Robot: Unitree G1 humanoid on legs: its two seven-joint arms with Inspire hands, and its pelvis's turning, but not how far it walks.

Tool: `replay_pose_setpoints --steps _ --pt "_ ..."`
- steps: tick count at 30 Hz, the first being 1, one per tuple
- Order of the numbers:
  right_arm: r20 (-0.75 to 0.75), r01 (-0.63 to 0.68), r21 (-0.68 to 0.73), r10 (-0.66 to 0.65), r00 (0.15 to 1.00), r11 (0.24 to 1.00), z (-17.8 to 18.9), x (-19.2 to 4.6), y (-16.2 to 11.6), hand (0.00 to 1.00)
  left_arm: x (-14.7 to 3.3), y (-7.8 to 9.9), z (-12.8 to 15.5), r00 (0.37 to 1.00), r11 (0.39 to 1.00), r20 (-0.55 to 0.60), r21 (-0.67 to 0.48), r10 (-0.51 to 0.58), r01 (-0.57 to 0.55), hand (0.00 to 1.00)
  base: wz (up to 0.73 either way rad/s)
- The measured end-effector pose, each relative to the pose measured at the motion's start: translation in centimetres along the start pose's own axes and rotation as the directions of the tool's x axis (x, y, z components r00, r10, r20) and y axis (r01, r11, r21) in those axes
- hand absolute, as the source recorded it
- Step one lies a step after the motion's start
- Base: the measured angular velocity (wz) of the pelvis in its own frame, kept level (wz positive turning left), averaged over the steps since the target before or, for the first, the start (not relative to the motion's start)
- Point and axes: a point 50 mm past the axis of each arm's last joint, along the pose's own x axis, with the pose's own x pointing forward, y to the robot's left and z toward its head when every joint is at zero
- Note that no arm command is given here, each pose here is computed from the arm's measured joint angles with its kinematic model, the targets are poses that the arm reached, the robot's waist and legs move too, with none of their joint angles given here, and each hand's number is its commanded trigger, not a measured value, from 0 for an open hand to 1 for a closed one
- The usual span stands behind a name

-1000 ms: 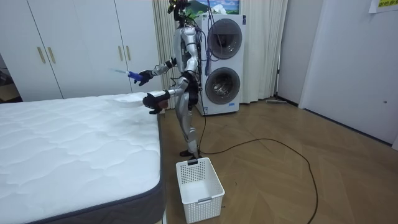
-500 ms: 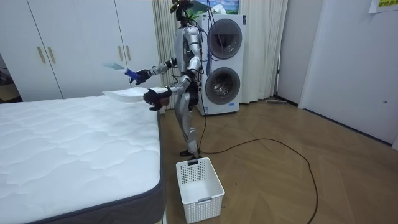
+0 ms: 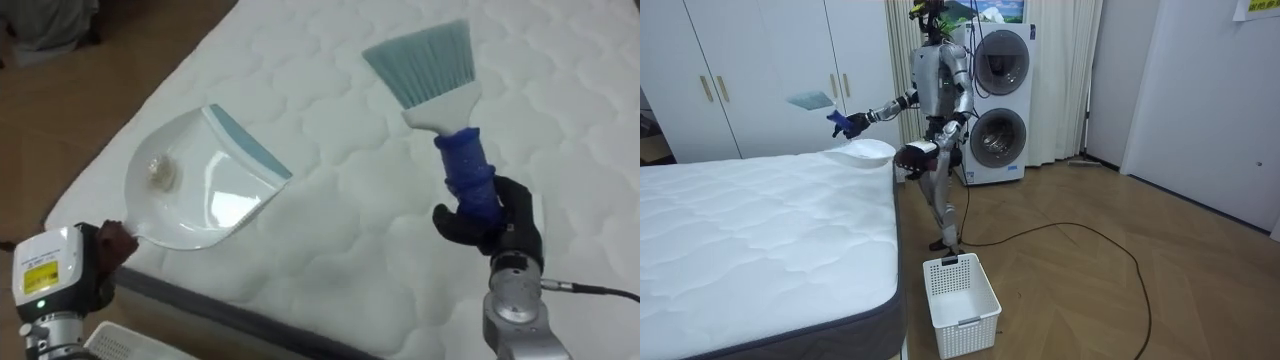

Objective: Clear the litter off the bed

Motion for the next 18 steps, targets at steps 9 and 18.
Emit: replay_pose_setpoints --steps 9,18 --pt "-0.025 -0.008 0.01 0.009 1.0 1.0 -0.88 -0.52 -0.25 0.0 -0.07 -0.38 0.73 0.999 0.999 -0.001 -0.022 -0.042 0.042 1.0 0.94" --pt "-0.018 -0.007 0.027 0.008 1.0 1.0 -0.63 -0.4 -0.23 0.0 -0.05 -0.49 0.76 0.998 0.997 -0.001 -0.024 -0.069 0.069 1.0 0.49"
